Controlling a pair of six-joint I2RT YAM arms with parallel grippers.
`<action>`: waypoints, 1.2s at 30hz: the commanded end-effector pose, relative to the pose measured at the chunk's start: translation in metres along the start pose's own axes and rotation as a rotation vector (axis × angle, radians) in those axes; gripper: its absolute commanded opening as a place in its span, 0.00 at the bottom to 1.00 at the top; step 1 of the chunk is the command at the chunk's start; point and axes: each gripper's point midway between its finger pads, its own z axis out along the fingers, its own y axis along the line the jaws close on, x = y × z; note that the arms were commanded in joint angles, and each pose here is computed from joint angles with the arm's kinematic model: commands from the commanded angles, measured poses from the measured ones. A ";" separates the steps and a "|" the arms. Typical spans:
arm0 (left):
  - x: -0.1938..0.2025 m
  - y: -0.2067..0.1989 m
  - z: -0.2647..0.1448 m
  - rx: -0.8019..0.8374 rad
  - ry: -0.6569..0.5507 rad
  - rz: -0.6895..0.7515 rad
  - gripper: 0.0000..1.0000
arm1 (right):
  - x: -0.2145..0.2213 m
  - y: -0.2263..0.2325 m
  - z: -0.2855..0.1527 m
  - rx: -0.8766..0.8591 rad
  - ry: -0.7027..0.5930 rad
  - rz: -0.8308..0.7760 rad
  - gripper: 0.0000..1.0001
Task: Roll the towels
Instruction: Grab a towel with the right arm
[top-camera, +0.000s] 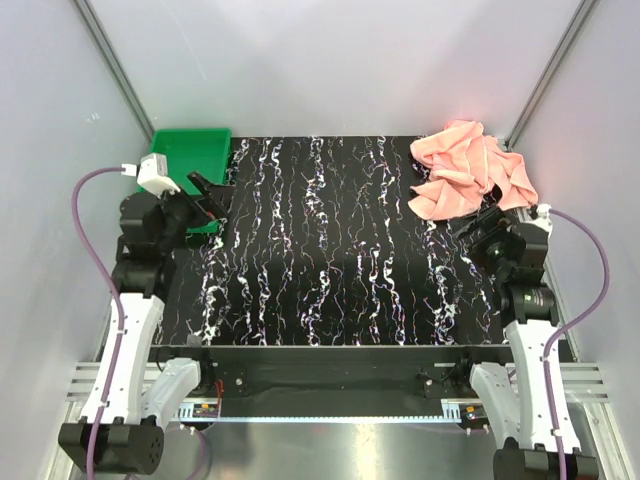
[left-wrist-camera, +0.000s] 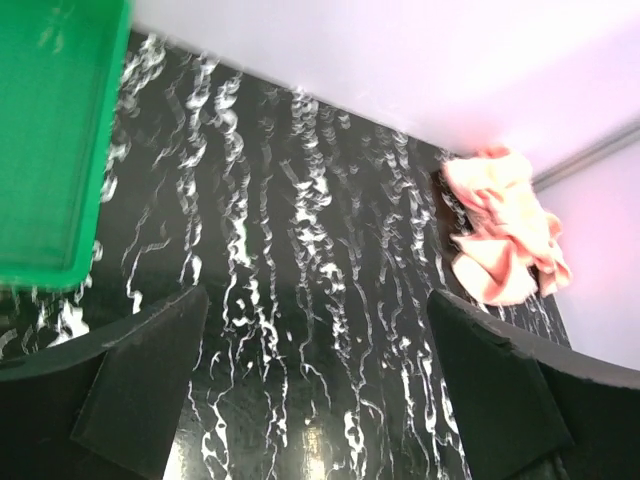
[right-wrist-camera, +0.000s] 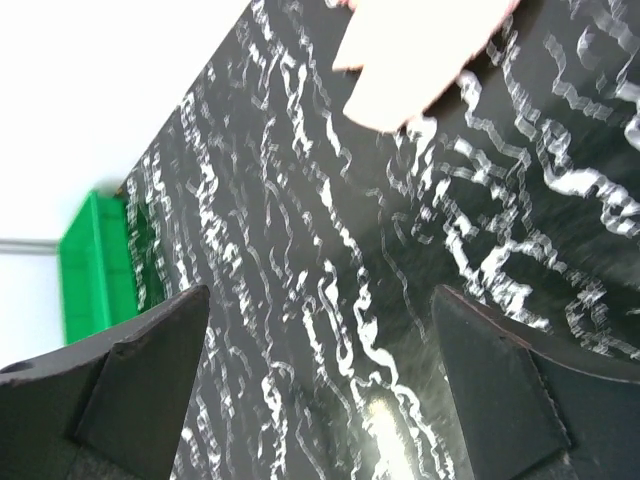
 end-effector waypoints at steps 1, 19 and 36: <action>-0.002 -0.042 -0.022 0.189 0.114 0.139 0.99 | -0.041 0.013 0.003 0.037 -0.098 -0.095 1.00; 0.015 0.035 -0.024 -0.207 0.101 0.180 0.99 | -0.125 -0.017 0.221 0.360 0.101 -0.120 0.98; 0.023 0.037 -0.020 -0.204 0.145 0.182 0.99 | -0.102 -0.058 0.317 0.393 0.189 -0.113 0.90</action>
